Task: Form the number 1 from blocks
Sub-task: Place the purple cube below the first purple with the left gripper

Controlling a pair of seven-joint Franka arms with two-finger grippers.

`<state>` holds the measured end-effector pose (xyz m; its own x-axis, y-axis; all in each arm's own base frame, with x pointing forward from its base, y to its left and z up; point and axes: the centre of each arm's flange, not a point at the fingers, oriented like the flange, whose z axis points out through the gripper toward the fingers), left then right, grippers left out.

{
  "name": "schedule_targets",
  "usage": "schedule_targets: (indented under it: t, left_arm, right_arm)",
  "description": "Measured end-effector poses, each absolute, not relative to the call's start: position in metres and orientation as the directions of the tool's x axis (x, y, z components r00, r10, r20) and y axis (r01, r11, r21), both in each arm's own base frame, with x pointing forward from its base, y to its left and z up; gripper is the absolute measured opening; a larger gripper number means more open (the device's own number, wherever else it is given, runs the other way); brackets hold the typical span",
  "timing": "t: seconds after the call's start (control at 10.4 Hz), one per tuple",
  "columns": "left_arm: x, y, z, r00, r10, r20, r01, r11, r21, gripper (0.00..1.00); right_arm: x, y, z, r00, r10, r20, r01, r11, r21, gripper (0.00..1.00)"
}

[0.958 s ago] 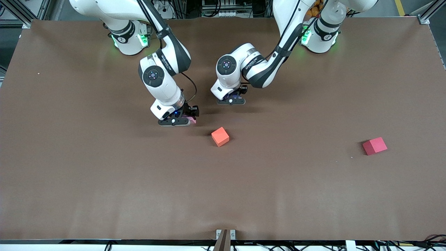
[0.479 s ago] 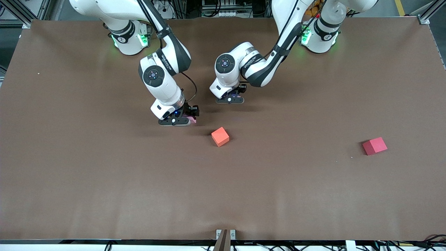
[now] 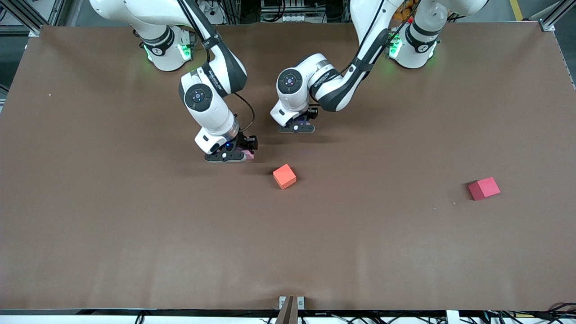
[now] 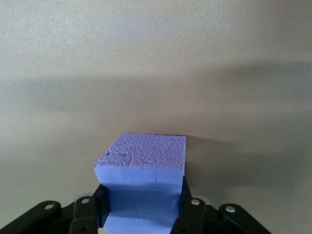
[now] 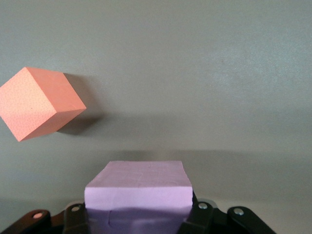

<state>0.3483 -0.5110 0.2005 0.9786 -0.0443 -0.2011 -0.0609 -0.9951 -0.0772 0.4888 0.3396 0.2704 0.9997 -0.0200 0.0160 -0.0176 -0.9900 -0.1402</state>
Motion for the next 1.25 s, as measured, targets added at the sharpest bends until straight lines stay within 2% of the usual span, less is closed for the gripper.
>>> schedule_targets:
  t: [0.1, 0.19, 0.29, 0.38, 0.57, 0.77, 1.05, 1.25]
  left_arm:
    - [0.348, -0.51, 0.198, 0.978, -0.044, -0.204, -0.062, -0.995, -0.081, 0.64]
    - [0.347, -0.51, 0.196, 0.977, -0.044, -0.207, -0.062, -0.995, -0.083, 0.78]
    - [0.349, -0.511, 0.198, 0.978, -0.043, -0.203, -0.06, -0.995, -0.079, 0.96]
    - [0.354, -0.512, 0.203, 0.98, -0.038, -0.193, -0.053, -0.996, -0.072, 1.0]
    - [0.386, -0.512, 0.24, 0.988, -0.007, -0.157, -0.016, -0.998, -0.057, 1.0]
    - [0.432, -0.492, 0.3, 0.995, 0.023, -0.096, 0.019, -0.999, -0.041, 1.0]
    - [0.512, -0.401, 0.38, 1.0, 0.011, -0.025, 0.011, -1.0, 0.002, 1.0]
    - [0.55, -0.333, 0.418, 1.0, -0.004, 0.005, -0.004, -1.0, 0.013, 1.0]
  right_arm:
    - [0.489, 0.34, 0.27, 1.0, -0.02, 0.016, -0.018, -0.99, -0.14, 0.64]
    - [0.489, 0.34, 0.27, 1.0, -0.02, 0.016, -0.018, -0.99, -0.14, 0.64]
    - [0.489, 0.34, 0.27, 1.0, -0.02, 0.016, -0.018, -0.99, -0.14, 0.64]
    - [0.489, 0.34, 0.27, 1.0, -0.02, 0.016, -0.018, -0.99, -0.14, 0.64]
    - [0.488, 0.34, 0.271, 1.0, -0.019, 0.016, -0.016, -0.99, -0.141, 0.64]
    - [0.484, 0.347, 0.271, 1.0, -0.006, 0.019, -0.003, -0.99, -0.142, 0.64]
    - [0.475, 0.382, 0.284, 0.998, 0.056, 0.033, 0.06, -0.986, -0.155, 0.64]
    - [0.471, 0.426, 0.295, 0.993, 0.119, 0.011, 0.119, -0.981, -0.152, 0.64]
